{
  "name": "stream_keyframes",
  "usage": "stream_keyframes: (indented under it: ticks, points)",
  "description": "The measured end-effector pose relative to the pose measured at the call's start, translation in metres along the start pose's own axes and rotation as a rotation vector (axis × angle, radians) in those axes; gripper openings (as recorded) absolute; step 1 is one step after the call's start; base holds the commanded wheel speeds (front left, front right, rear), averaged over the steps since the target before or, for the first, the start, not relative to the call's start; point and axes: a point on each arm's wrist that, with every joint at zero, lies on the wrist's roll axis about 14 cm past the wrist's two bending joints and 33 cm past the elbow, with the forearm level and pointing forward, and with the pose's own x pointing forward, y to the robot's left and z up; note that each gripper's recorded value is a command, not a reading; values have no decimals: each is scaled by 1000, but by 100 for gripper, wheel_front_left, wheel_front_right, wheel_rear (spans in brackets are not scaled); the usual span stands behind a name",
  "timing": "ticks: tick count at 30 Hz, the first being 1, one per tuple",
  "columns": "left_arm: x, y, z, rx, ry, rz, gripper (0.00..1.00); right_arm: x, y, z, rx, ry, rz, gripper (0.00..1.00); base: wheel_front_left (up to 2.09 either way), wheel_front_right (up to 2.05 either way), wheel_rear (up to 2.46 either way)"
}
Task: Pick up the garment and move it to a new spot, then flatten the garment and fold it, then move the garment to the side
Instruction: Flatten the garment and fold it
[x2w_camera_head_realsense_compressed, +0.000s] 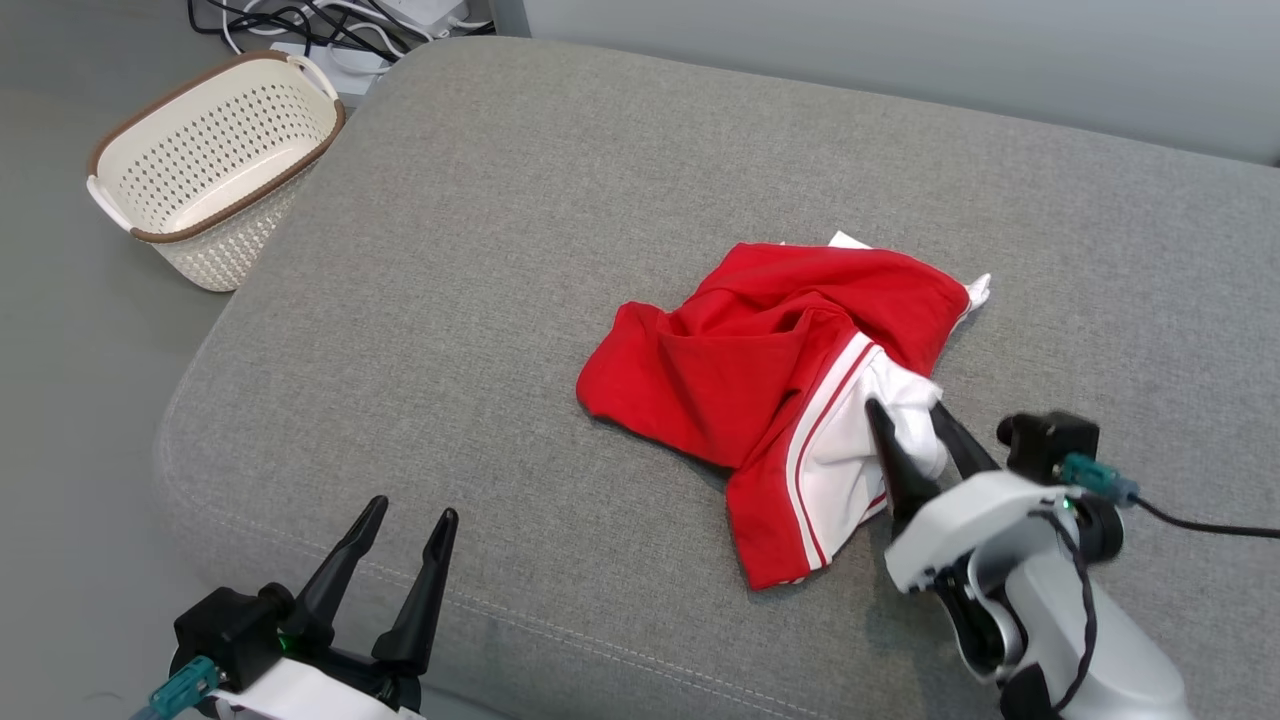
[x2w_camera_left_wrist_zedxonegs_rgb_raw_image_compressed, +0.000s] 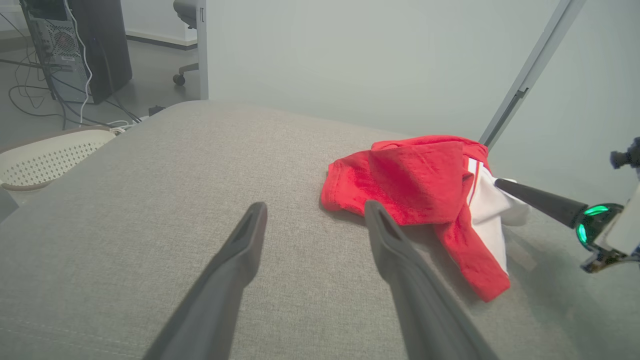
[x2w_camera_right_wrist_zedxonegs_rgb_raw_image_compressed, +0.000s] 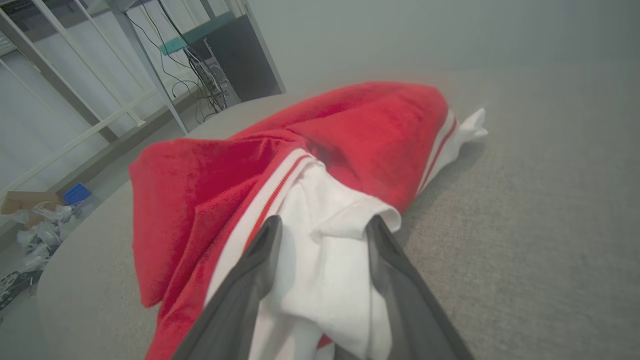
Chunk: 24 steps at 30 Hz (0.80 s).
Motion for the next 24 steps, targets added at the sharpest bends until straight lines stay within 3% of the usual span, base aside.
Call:
stream_keyframes:
  ticks: [1, 8, 12, 13, 14, 15, 18, 24]
  points:
    - [0, 0, 0, -2, 0, 1, 100, 3, 7, 14, 2, -43, 21, 0, 0, 0, 0]
    - [1, -5, -5, -22, 10, -11, 100, 17, 90, 137, -118, -361, 280, 0, 0, 0, 0]
    - [0, -18, -6, -45, -1, -35, 100, 19, 112, 179, -152, -433, 327, 0, 0, 0, 0]
    - [-1, -19, -6, -50, -6, -37, 100, 21, 110, 178, -153, -422, 317, 13, 0, 0, 0]
    - [-2, -20, -5, -54, -10, -35, 100, 23, 106, 171, -149, -398, 303, 48, 0, 0, 0]
    - [-4, -20, -6, -58, -10, -32, 100, 25, 100, 162, -145, -369, 285, 100, 0, 0, 0]
    - [-6, -18, -9, -61, -1, -23, 100, 28, 82, 135, -140, -293, 235, 100, 0, 0, 0]
    - [-5, -13, -16, -46, 34, -18, 100, 8, 9, 53, -36, -121, 28, 100, 0, 0, 0]
